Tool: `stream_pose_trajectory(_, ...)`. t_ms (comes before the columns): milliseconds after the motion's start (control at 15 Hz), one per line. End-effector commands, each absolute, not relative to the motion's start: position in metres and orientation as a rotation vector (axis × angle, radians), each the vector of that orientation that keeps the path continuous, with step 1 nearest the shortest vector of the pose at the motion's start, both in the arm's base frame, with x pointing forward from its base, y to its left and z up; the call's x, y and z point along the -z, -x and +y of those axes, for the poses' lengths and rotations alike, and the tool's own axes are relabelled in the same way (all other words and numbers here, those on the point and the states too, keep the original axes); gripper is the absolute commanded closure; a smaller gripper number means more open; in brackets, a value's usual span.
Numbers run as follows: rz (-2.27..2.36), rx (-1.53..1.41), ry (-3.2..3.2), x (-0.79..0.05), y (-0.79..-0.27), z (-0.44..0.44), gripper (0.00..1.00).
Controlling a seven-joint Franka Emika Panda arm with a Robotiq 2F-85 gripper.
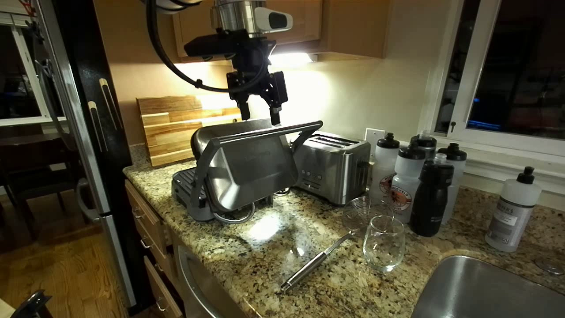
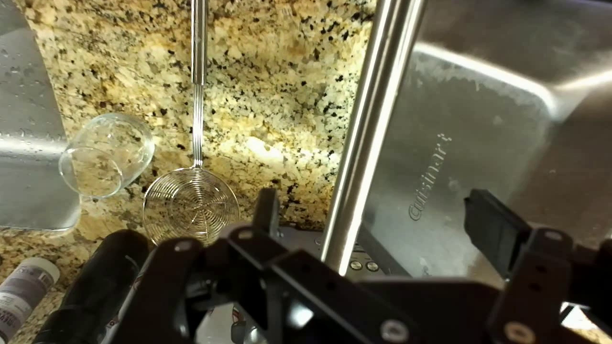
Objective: Close the sandwich maker
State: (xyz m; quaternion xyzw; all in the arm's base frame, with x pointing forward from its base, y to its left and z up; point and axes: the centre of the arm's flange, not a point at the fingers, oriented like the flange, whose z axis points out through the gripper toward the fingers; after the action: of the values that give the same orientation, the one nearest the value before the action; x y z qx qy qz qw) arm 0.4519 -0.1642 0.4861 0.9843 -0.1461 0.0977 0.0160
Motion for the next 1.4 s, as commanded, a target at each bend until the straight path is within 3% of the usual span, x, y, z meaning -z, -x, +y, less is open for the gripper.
stream_pose_trajectory(0,-0.481,-0.303,-3.069,-0.486,-0.457,-0.173,0.0)
stream_pose_trajectory(600,-0.495,-0.307,-3.158,-0.463,-0.484,-0.196,0.0)
stream_pose_trajectory(667,-0.487,-0.305,-3.166,-0.461,-0.486,-0.196,0.06)
stream_pose_trajectory(733,-0.476,-0.3,-3.173,-0.459,-0.488,-0.197,0.27)
stream_pose_trajectory(933,-0.462,-0.293,-3.185,-0.454,-0.491,-0.2,0.37)
stream_pose_trajectory(1333,-0.437,-0.305,-3.2,-0.454,-0.488,-0.203,0.78)
